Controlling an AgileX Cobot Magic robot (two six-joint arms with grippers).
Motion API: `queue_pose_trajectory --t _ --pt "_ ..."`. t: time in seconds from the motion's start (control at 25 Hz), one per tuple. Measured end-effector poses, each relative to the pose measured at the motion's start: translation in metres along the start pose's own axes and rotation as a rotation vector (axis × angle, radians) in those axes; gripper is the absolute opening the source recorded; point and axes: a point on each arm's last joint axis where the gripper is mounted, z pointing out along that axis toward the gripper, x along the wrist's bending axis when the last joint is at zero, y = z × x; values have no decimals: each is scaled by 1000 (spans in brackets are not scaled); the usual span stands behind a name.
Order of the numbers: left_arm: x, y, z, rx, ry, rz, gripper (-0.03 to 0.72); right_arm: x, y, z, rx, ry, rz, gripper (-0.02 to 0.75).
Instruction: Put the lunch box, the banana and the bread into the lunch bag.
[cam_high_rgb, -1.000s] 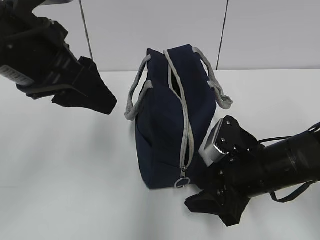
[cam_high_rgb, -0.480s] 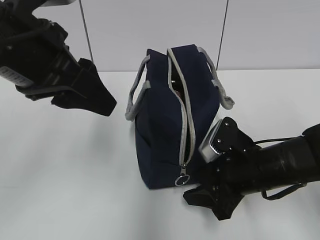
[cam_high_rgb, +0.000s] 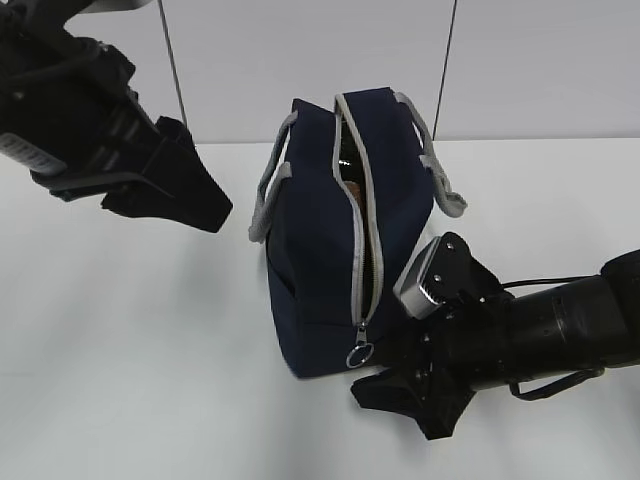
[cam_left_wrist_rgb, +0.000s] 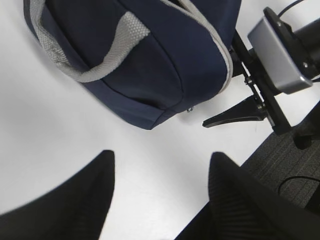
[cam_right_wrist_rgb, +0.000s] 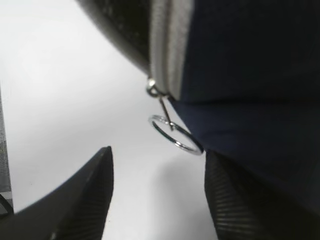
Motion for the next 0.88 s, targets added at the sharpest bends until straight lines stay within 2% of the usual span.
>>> queue_pose_trajectory --t 0.56,0.88 --pt "-1 -2 0 26 -6 0 415 2 1 0 -16 17 -4 431" --pt "-1 -3 0 28 -7 0 414 3 0 0 -6 32 -9 306"
